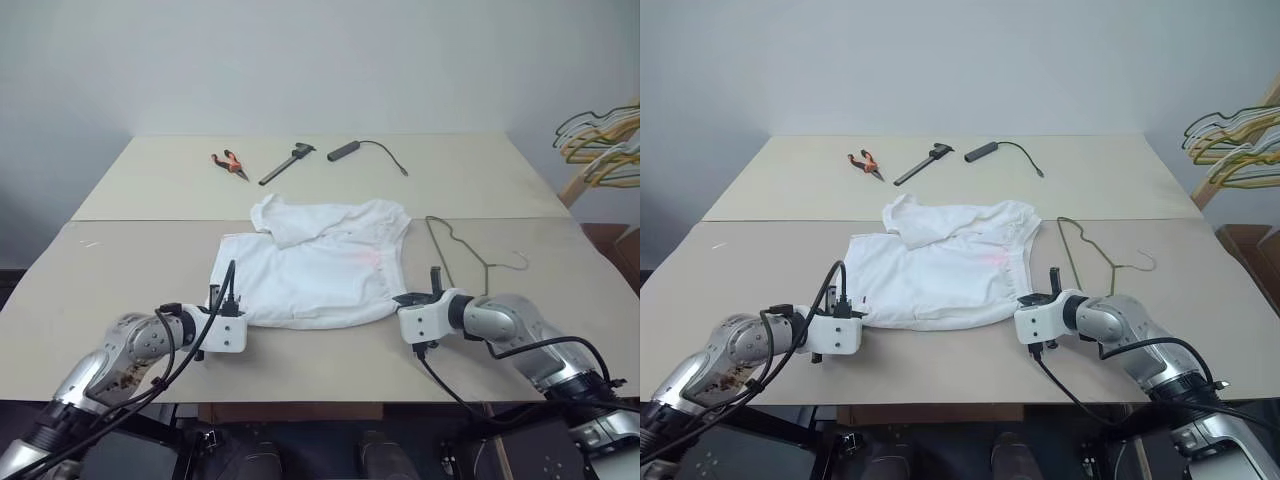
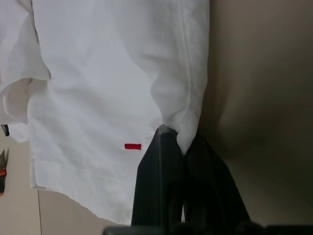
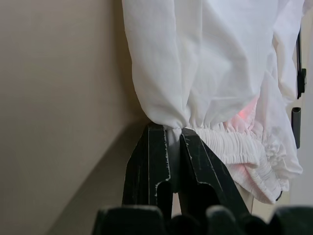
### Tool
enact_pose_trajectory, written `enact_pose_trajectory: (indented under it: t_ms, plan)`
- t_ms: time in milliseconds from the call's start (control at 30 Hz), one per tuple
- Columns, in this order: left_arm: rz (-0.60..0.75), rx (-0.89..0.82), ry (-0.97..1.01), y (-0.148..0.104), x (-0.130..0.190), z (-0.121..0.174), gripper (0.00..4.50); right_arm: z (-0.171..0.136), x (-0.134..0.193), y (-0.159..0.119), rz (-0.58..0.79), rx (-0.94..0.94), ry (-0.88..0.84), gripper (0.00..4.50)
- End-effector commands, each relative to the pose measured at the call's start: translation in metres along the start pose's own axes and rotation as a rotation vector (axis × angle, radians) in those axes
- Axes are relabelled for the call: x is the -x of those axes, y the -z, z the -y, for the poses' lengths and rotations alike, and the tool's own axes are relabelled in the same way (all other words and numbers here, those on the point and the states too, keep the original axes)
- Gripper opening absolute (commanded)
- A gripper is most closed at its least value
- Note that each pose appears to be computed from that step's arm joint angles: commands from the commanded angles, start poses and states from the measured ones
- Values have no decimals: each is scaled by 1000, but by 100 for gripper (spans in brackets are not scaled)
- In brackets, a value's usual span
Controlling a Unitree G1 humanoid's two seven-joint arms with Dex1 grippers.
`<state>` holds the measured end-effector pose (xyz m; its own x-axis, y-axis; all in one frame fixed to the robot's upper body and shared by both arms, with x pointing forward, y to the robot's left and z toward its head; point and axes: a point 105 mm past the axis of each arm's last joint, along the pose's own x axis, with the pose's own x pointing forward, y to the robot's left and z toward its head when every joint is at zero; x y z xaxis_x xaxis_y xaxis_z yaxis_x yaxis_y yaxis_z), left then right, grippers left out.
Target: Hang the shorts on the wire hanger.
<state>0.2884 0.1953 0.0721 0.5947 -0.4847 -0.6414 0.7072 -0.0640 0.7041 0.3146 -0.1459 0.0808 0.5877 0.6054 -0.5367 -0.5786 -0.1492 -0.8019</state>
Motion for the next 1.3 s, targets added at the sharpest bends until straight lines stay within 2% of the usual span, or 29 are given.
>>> enact_pose_trajectory:
  t_ms: [33,100,167,300,333,367,467,500,567,633,667,733,867,933,1067,1167,1300]
  plan:
    - [190,30,51,-23,26,-11,3,20,21,-19,123,-10,25,0]
    - [294,86,87,-35,40,-16,3,22,31,-26,179,-25,-20,0]
    - [324,129,16,-37,42,-34,3,39,34,-28,197,-37,17,0]
    - [340,226,-312,-34,30,-108,3,111,26,-20,191,-115,273,0]
    - [374,269,-443,-38,31,-142,3,142,23,-13,162,-140,401,0]
    - [400,298,-524,-42,33,-165,3,163,22,-9,143,-155,483,0]
    - [366,350,-882,-43,51,-250,3,242,34,3,33,-201,871,0]
    - [341,364,-1026,-42,65,-278,3,267,45,2,12,-214,1022,0]
    - [278,313,-1365,-46,107,-323,3,305,79,-10,-13,-105,1327,0]
    - [218,232,-1685,-55,153,-347,3,326,113,-18,12,-112,1586,0]
    - [232,191,-1824,-63,177,-353,3,330,132,-22,47,-117,1721,0]
    - [269,102,-1957,-77,199,-355,3,328,149,-24,80,-86,1854,0]
    - [385,19,-1834,-90,172,-346,3,306,121,-14,73,-2,1728,0]
    - [512,-5,-1563,-93,122,-316,3,273,84,-2,63,77,1506,0]
    - [609,86,-1158,-84,65,-245,3,210,35,3,129,197,1121,0]
    - [605,198,-851,-79,45,-188,3,160,9,1,196,246,826,0]
    - [546,254,-461,-75,41,-118,3,103,-7,-1,285,221,523,0]
